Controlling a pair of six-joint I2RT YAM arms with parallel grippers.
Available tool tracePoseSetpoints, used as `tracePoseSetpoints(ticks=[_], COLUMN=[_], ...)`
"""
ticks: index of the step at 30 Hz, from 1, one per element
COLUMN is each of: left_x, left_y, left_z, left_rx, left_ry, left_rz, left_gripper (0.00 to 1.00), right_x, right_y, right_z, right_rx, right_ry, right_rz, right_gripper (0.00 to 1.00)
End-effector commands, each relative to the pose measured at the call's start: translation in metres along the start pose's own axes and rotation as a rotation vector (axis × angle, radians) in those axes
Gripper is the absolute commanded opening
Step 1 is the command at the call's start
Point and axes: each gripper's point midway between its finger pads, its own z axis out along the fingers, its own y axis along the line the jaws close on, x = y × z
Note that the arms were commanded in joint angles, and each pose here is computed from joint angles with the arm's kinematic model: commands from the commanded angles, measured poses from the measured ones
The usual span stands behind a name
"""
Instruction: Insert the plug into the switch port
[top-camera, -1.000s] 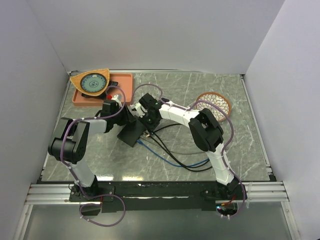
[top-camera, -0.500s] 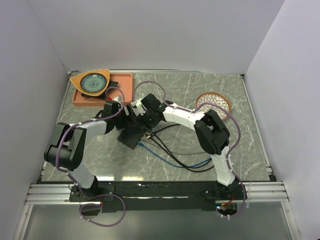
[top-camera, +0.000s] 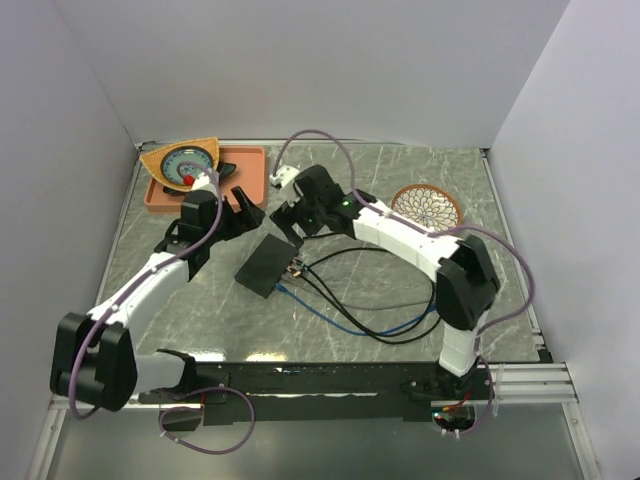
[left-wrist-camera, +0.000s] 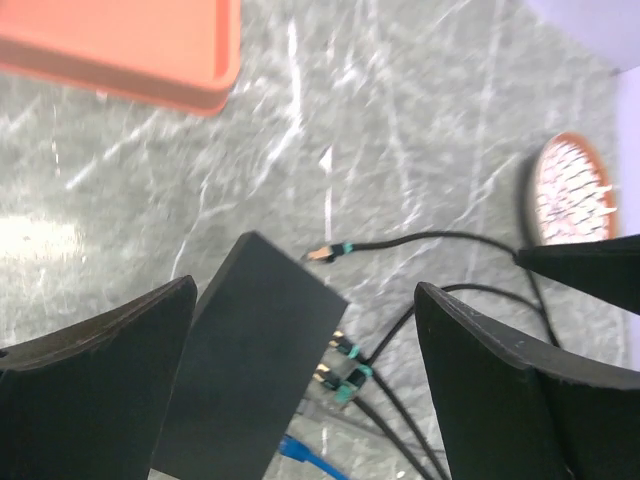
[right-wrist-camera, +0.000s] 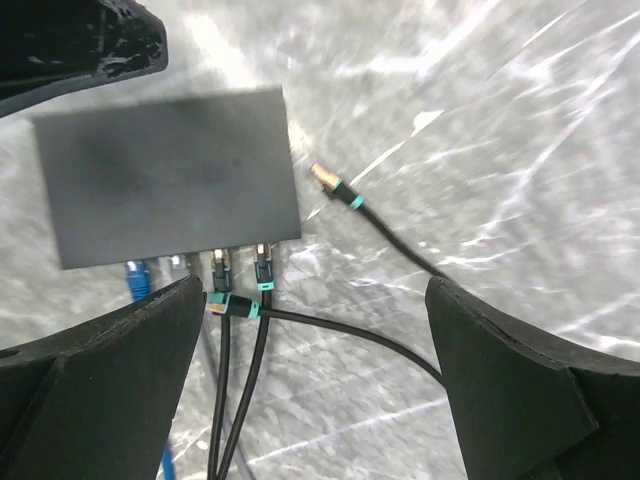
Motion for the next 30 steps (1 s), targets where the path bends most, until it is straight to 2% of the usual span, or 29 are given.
tracePoseSetpoints(ticks=[1,5,9,14,15,17,18,30], left_x=[-0.038,-0.056,-0.069,-0.074,-0.074,-0.076,-0.076,-0.072], left_y=[-0.025,-0.048,-0.066,-0.07,-0.071,-0.074,-0.075,-0.081], left_z=[-0.023,-0.042,-0.06,-0.069,-0.07,-0.072,-0.073,-0.078], left_rx=[0.053,0.131,0.202,0.218,0.223,0.236,0.24,0.288], left_ry=[-0.103,-0.155,-0.196,-0.218,-0.219,-0.223,-0.221,-0.225], left_rz=[0.033,0.019,0.028,0.028,0.029,0.036,0.038,0.035], left_gripper=[0.96,0.96,0.96,0.96,0.96,0.96,0.96,0.96], right_x=[-0.039,-0.048,-0.06,-0.056,-0.065,-0.06,-0.067,-0.069], right_y=[-0.009,-0.009,-0.01,-0.002,-0.001,0.001,0.002,0.01], right_z=[-0.056,-0.093,-0.144,-0.176,-0.195,-0.2,-0.214,-0.229], right_rx=[0.056,0.064,0.077,0.057,0.048,0.041,0.037,-0.011], right_ry=[-0.144,-0.231,-0.373,-0.497,-0.573,-0.609,-0.668,-0.711], right_rz=[0.022,0.053,0.064,0.076,0.079,0.096,0.098,0.118], right_gripper=[0.99,0.99,0.99,0.99,0.99,0.99,0.99,0.99])
